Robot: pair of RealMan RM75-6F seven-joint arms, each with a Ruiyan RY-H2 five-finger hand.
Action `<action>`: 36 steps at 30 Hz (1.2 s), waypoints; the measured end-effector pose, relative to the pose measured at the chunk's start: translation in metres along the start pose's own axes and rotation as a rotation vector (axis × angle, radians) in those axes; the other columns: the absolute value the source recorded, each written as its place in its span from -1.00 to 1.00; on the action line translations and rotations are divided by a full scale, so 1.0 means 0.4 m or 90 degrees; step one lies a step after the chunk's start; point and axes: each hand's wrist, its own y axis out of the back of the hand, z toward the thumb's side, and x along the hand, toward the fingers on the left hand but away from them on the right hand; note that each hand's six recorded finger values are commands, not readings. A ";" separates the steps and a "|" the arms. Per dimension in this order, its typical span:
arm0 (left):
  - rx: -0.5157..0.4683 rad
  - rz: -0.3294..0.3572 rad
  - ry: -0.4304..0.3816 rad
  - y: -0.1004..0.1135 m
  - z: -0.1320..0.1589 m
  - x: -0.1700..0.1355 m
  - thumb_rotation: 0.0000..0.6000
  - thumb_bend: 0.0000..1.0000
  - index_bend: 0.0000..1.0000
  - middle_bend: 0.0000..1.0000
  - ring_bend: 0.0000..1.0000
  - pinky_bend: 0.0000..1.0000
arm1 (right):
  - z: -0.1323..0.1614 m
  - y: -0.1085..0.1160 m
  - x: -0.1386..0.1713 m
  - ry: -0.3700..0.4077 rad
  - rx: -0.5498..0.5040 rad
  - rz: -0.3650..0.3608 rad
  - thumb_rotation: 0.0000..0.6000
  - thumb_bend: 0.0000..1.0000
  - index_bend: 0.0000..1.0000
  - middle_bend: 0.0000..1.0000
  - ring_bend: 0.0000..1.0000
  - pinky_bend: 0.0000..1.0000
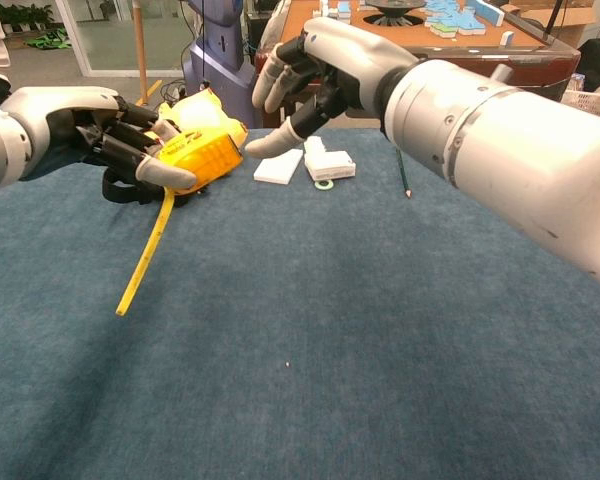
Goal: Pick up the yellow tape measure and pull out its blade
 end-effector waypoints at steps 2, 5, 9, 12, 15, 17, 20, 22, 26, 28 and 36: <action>-0.003 -0.001 0.000 -0.001 0.001 -0.001 1.00 -0.73 -0.07 0.06 -0.14 -0.47 | 0.007 -0.002 -0.004 0.002 -0.001 -0.001 1.00 -0.59 -0.18 -0.31 -0.61 -0.60; -0.002 -0.002 0.000 -0.002 0.003 -0.001 1.00 -0.73 -0.07 0.06 -0.14 -0.46 | 0.012 -0.005 -0.007 0.004 -0.006 0.001 1.00 -0.59 -0.18 -0.31 -0.61 -0.60; -0.004 -0.003 -0.002 -0.002 0.008 -0.001 1.00 -0.73 -0.07 0.06 -0.14 -0.46 | 0.015 -0.010 -0.010 0.004 -0.005 0.004 1.00 -0.59 -0.18 -0.31 -0.61 -0.60; -0.001 -0.006 -0.002 -0.004 0.008 -0.002 1.00 -0.73 -0.07 0.06 -0.14 -0.46 | 0.017 -0.015 -0.012 0.003 -0.007 0.008 1.00 -0.59 -0.18 -0.31 -0.61 -0.60; -0.002 -0.006 -0.001 -0.004 0.007 -0.003 1.00 -0.73 -0.07 0.06 -0.14 -0.46 | 0.017 -0.016 -0.016 0.001 -0.006 0.007 1.00 -0.59 -0.17 -0.31 -0.61 -0.60; -0.001 -0.007 -0.001 -0.004 0.006 -0.004 1.00 -0.73 -0.07 0.06 -0.14 -0.46 | 0.017 -0.018 -0.018 0.001 -0.007 0.009 1.00 -0.59 -0.17 -0.31 -0.61 -0.60; -0.001 -0.008 0.000 -0.004 0.005 -0.004 1.00 -0.73 -0.07 0.06 -0.14 -0.46 | 0.017 -0.018 -0.021 0.000 -0.006 0.007 1.00 -0.59 -0.16 -0.31 -0.61 -0.60; -0.001 -0.009 0.001 -0.004 0.003 -0.005 1.00 -0.73 -0.07 0.06 -0.14 -0.46 | 0.017 -0.018 -0.023 -0.001 -0.007 0.007 1.00 -0.59 -0.16 -0.31 -0.61 -0.60; -0.001 -0.009 0.000 -0.004 0.002 -0.006 1.00 -0.73 -0.07 0.06 -0.14 -0.46 | 0.013 -0.019 -0.025 -0.006 -0.006 0.007 1.00 -0.59 -0.15 -0.31 -0.61 -0.60; -0.002 -0.008 0.000 -0.003 0.000 -0.006 1.00 -0.73 -0.07 0.06 -0.14 -0.46 | 0.012 -0.018 -0.026 -0.007 -0.005 0.007 1.00 -0.54 -0.14 -0.31 -0.61 -0.60; -0.004 -0.007 0.004 0.000 -0.009 -0.005 1.00 -0.73 -0.07 0.06 -0.14 -0.46 | 0.009 -0.019 -0.027 -0.010 0.000 0.007 1.00 -0.32 -0.11 -0.29 -0.61 -0.60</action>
